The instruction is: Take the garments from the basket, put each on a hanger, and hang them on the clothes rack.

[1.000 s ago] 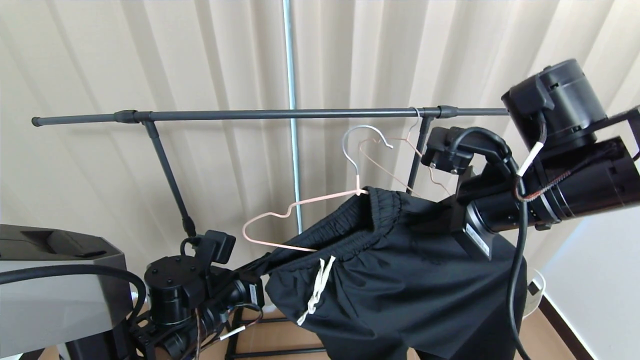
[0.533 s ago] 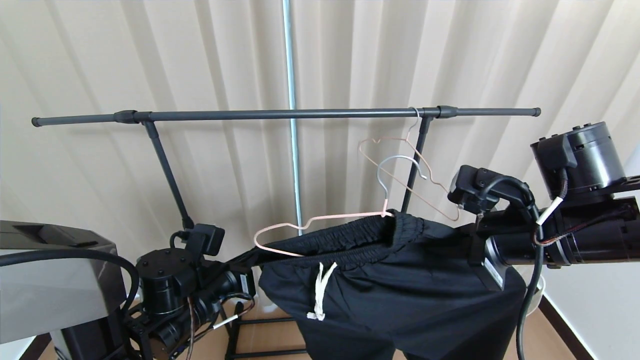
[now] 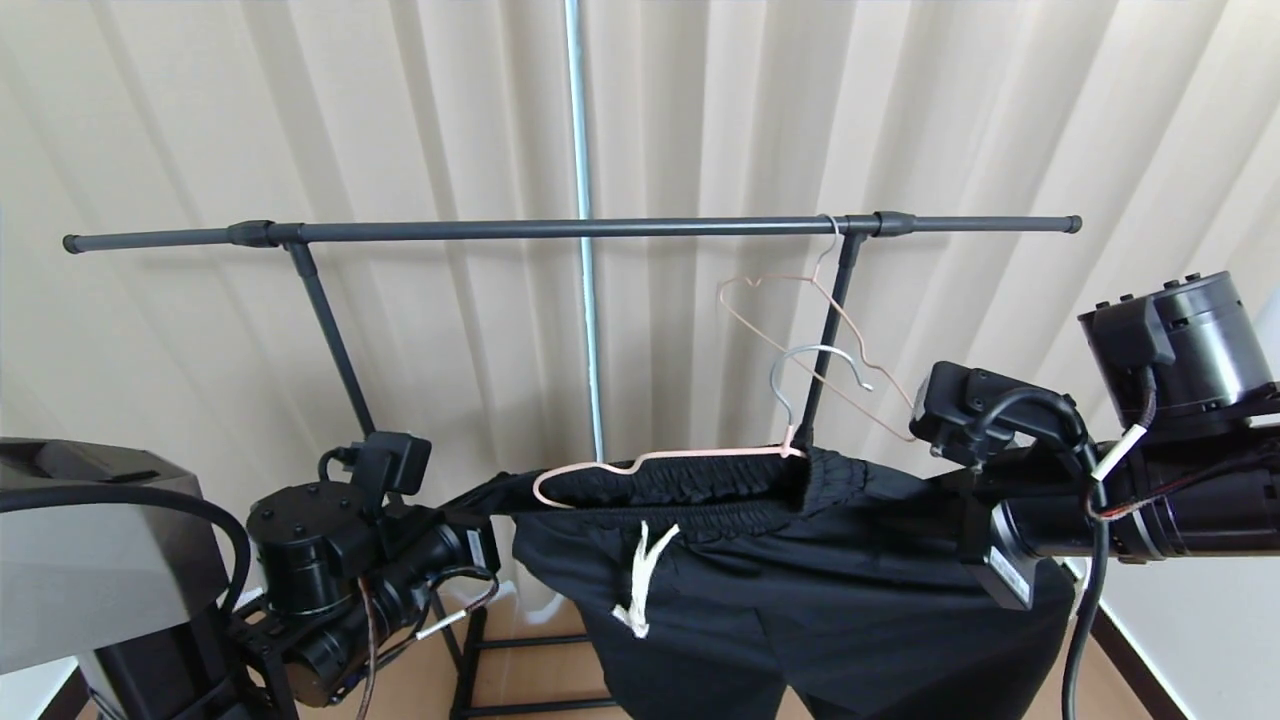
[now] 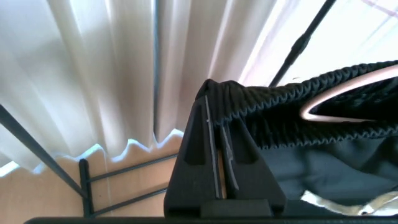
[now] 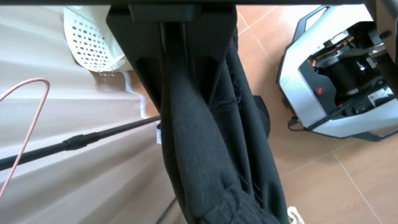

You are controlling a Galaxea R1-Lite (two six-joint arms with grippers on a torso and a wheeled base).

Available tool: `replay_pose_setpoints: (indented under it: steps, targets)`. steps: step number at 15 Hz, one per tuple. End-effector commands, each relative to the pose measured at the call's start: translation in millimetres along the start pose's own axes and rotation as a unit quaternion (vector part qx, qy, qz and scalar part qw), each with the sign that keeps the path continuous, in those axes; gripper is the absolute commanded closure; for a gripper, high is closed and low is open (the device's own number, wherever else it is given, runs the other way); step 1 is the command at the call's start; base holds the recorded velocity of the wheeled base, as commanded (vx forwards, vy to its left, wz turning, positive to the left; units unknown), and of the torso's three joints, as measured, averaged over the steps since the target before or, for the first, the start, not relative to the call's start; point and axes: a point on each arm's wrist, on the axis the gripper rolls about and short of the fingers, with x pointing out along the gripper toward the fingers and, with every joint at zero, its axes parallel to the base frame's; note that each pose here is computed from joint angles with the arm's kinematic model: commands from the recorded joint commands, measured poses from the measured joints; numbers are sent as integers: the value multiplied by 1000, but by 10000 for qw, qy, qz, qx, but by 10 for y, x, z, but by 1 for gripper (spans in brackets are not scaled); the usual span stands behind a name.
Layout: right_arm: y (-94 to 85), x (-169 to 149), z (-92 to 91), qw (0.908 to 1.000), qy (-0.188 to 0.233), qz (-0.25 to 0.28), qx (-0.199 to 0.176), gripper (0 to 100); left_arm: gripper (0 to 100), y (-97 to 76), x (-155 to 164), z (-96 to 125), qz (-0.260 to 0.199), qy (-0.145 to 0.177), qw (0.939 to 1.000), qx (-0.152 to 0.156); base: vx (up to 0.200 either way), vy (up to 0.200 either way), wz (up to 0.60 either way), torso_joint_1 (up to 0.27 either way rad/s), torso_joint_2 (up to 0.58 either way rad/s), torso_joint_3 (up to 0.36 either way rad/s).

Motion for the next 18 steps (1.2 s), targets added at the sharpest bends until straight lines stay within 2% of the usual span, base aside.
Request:
replay_pose_setpoints:
  steps: [1,3,5,6,8,10,12,14,16,18]
  targets:
    - [17,22,-8,10000,74,-16,-24,100,100,-21,-72,137,-47,-263,9996,10,0,0,0,0,0,0]
    - [29,52,1,9998,152,-93,-58,100,100,-35,-117,221,-80,-428,9991,-1,0,0,0,0,0,0]
    - [28,86,-4,9993,286,-227,-69,100,100,-44,-140,260,-90,-450,9989,6,0,0,0,0,0,0]
    - [39,99,4,9991,309,-261,-88,100,100,-51,-146,254,-72,-237,9997,63,0,0,0,0,0,0]
    - [33,114,-1,9988,251,-419,-105,100,100,-50,-150,255,-3,162,9992,370,0,0,0,0,0,0]
    - [40,137,-28,9977,227,-620,-122,100,100,-49,-130,347,53,349,9980,516,0,0,0,0,0,0]
    - [37,161,-34,9974,183,-681,-136,100,100,-31,-93,649,196,662,9948,755,0,0,0,0,0,0]
    - [30,201,-47,9965,304,-770,-121,100,100,-23,-93,892,300,1093,9900,841,0,0,0,0,0,0]
    - [28,272,-63,9955,396,-854,-127,100,100,-54,-82,955,307,1426,9854,881,0,0,0,0,0,0]
    - [56,397,-78,9943,438,-952,-183,100,100,-155,-58,989,177,1628,9819,949,0,0,0,0,0,0]
